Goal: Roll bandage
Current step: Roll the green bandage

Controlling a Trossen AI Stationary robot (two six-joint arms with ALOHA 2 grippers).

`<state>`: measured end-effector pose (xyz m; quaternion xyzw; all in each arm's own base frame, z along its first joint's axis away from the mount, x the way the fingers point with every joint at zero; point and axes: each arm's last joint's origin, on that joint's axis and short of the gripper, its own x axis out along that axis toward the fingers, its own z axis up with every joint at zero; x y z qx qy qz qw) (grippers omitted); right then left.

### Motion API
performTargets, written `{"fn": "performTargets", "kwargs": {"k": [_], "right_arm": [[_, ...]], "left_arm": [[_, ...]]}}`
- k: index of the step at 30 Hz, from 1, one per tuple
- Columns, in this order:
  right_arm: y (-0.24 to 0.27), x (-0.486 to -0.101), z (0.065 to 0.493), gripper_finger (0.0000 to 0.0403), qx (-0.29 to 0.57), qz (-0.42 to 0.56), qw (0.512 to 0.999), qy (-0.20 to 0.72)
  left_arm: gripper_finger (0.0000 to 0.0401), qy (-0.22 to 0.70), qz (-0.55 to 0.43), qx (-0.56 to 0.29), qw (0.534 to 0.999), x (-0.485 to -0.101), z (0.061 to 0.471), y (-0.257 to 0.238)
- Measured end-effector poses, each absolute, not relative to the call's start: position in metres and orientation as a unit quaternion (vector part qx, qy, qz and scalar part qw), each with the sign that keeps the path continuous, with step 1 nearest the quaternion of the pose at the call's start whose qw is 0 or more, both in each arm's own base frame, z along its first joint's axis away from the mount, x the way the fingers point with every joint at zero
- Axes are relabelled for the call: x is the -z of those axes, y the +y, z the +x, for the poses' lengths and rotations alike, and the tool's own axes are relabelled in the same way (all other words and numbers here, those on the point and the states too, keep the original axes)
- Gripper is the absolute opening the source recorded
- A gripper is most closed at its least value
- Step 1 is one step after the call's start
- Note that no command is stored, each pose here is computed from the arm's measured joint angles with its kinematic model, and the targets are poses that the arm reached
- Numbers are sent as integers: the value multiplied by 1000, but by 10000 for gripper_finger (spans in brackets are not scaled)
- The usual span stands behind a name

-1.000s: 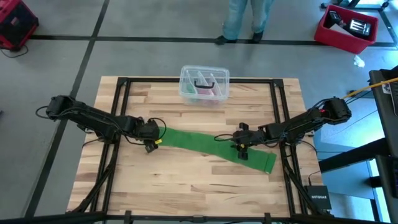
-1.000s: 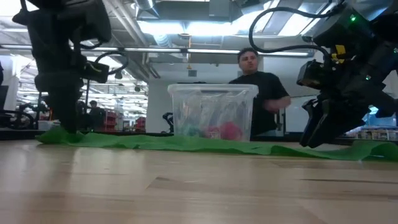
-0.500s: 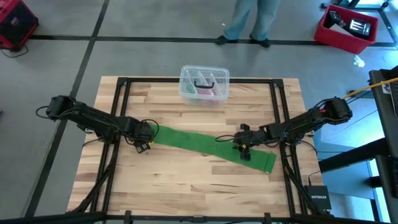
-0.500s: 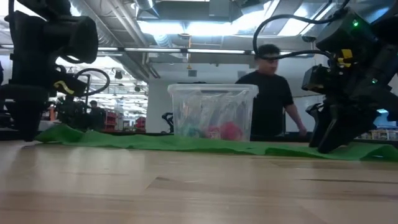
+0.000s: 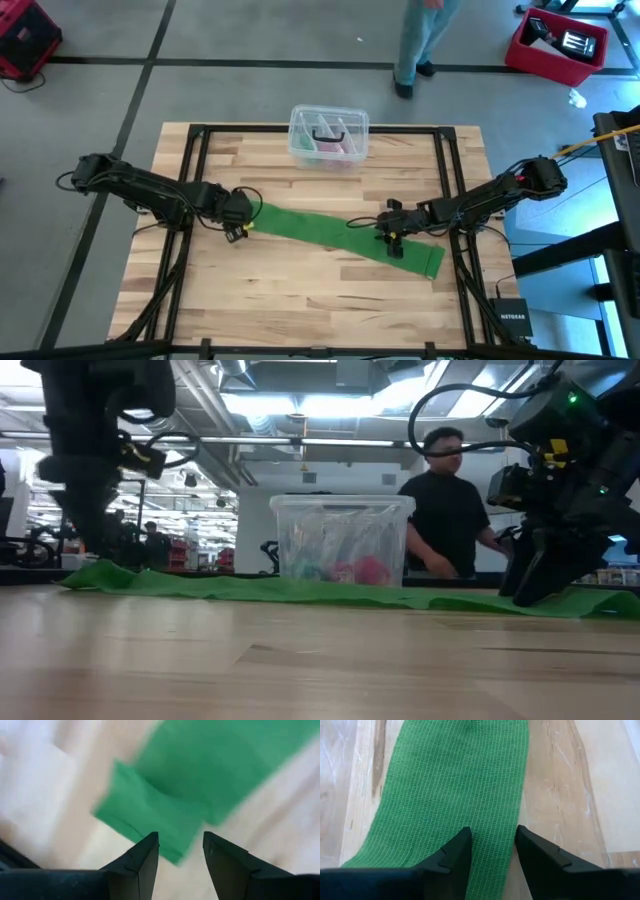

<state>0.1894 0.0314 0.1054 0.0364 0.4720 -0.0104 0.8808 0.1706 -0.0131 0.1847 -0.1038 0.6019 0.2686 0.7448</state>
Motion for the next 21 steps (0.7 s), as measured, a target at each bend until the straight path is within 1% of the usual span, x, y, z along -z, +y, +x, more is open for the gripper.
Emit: {"fn": "performTargets", "kwargs": {"k": [3,5,9,12,15,18,21], "right_arm": [[31,-105,189,159,12,36,881,471],[31,-105,189,159,12,37,881,471],[31,-106,190,159,13,40,884,465],[31,-106,191,159,14,39,886,462],[31,-106,191,159,15,38,886,462],[31,-105,190,159,15,37,882,469],[31,-105,189,159,14,37,879,475]], "left_arm": [[148,594,-66,-286,749,-178,168,-10],[148,601,-64,-284,744,-167,163,-10],[148,601,-105,-255,750,-142,157,-12],[148,584,-134,-248,761,-132,155,-13],[148,592,-145,-262,748,-130,151,-13],[148,615,-154,-281,721,-129,144,-13],[148,626,-161,-284,708,-129,141,-13]]}}
